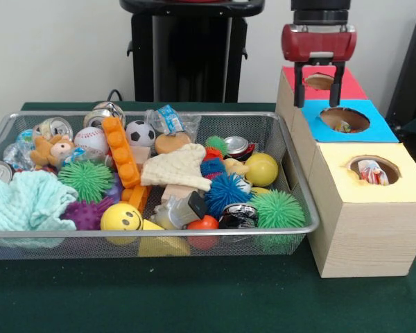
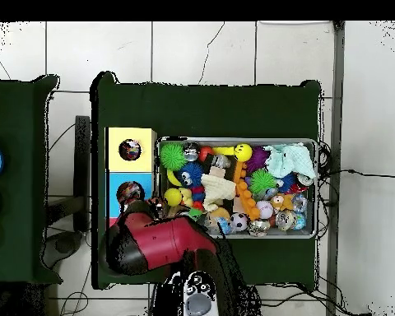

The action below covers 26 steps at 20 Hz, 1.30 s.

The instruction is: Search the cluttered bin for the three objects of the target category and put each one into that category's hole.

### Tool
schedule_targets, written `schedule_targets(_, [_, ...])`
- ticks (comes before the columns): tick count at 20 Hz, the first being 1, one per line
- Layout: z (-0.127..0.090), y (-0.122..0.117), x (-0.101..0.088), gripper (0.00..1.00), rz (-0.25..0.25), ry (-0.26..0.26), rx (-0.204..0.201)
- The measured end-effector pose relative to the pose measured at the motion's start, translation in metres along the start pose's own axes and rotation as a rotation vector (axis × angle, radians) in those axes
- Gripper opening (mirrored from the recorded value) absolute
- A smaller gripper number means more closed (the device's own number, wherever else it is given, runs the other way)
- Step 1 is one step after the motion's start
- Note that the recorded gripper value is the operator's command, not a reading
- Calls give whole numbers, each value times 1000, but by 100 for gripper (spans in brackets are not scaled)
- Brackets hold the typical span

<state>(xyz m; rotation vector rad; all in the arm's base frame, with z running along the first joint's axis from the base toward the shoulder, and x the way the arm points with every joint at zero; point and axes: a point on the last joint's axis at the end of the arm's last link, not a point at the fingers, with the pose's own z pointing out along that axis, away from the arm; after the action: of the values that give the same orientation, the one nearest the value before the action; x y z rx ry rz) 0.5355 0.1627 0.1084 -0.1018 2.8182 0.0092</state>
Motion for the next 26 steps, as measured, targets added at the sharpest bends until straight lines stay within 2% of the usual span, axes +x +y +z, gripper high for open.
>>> schedule_targets(1, [1,14,9,100,-30,10,-5])
schedule_targets(7, [-2,45,27,100,-90,26,-19])
schedule_targets(16, [-3,44,45,100,-91,59,-15])
schedule_targets(26, [-5,43,44,100,-90,56,-14])
